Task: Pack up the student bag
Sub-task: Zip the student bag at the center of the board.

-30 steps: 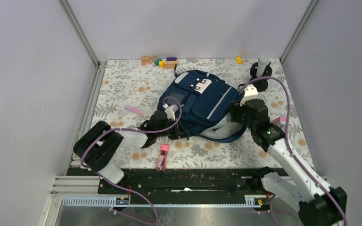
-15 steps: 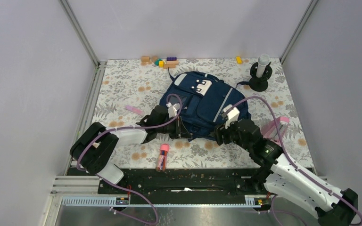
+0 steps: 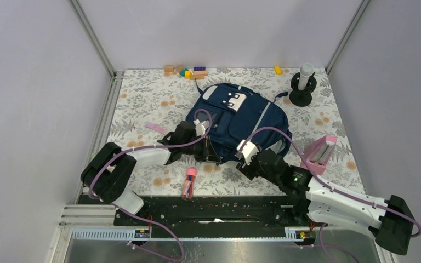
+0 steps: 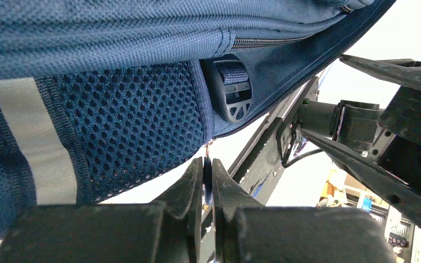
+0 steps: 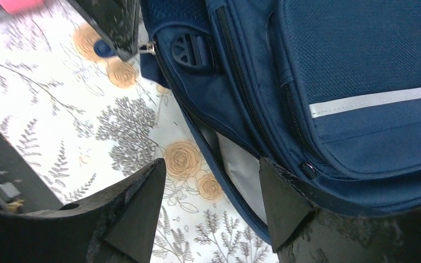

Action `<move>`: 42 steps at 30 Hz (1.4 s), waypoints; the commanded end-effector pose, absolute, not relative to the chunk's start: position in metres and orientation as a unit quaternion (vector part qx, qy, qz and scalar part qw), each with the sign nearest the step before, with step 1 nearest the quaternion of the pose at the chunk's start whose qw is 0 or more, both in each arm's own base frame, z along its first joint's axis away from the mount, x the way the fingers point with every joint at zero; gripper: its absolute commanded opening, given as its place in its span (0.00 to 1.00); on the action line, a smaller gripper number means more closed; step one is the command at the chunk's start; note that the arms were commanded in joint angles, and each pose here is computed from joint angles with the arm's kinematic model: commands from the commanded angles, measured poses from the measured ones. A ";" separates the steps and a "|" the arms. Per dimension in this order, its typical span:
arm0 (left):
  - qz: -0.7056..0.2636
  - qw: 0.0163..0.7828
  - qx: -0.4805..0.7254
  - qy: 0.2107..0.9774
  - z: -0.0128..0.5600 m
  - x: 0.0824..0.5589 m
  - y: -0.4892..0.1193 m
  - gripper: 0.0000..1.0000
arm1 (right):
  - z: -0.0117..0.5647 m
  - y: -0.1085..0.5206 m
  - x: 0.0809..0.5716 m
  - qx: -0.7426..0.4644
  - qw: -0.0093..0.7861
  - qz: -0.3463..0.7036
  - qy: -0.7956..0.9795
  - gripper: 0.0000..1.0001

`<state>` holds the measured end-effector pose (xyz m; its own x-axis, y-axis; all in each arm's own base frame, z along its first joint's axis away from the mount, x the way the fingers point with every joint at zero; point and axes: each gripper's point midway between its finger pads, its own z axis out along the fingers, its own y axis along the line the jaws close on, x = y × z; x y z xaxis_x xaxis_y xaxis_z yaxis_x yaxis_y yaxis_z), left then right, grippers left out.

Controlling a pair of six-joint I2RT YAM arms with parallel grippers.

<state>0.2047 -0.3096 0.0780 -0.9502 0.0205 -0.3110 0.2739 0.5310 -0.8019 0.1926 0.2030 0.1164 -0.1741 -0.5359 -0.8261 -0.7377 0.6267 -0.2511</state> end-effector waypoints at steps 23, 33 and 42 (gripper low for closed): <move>-0.525 0.136 0.128 0.830 0.103 0.197 -0.318 0.00 | 0.087 0.232 0.235 -0.482 0.482 -0.068 0.729 0.00; -0.551 0.144 0.105 0.815 0.112 0.202 -0.333 0.00 | 0.114 0.285 0.234 -0.468 0.528 0.041 0.708 0.00; -0.551 0.137 0.097 0.818 0.104 0.194 -0.342 0.00 | 0.125 0.303 0.238 -0.446 0.548 0.069 0.704 0.00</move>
